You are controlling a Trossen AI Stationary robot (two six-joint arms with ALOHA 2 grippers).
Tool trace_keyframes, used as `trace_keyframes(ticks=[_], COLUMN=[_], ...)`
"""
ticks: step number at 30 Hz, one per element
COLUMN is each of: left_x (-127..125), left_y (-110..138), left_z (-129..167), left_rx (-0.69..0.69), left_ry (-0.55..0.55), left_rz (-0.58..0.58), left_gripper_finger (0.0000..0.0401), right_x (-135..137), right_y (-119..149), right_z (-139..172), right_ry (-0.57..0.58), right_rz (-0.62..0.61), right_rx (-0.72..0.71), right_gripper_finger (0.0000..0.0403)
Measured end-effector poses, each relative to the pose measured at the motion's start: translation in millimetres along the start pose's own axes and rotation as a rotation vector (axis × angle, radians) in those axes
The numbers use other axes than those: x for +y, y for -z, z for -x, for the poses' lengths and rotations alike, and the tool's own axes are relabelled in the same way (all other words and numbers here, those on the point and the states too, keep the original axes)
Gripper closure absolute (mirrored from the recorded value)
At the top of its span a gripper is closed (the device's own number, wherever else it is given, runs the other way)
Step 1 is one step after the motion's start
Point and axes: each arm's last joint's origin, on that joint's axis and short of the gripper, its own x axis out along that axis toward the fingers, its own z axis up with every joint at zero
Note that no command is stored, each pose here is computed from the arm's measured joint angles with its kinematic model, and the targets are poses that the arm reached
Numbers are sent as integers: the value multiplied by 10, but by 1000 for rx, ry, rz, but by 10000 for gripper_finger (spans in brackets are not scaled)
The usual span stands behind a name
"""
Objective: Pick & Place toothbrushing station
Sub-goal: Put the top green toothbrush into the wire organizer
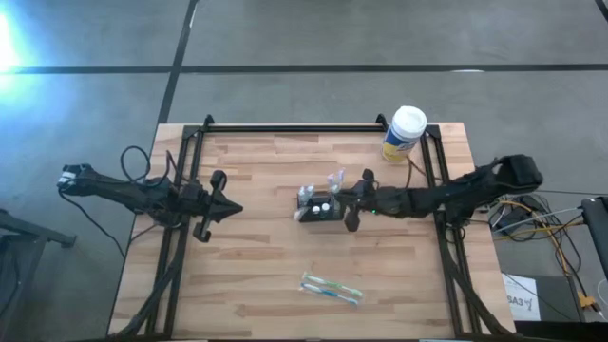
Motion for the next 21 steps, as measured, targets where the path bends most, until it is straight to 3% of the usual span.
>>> trace_keyframes(ticks=[8, 21], left_x=[0, 0], left_y=[7, 16], left_z=[-4, -10], left_rx=[4, 10], left_ry=[1, 1], left_rz=[4, 17], left_gripper_finger=[385, 385], right_x=[67, 139], right_y=[171, 72], right_z=[-162, -9], right_ry=[59, 11], right_rz=[2, 56], right_rx=[-43, -79], right_gripper_finger=[390, 376])
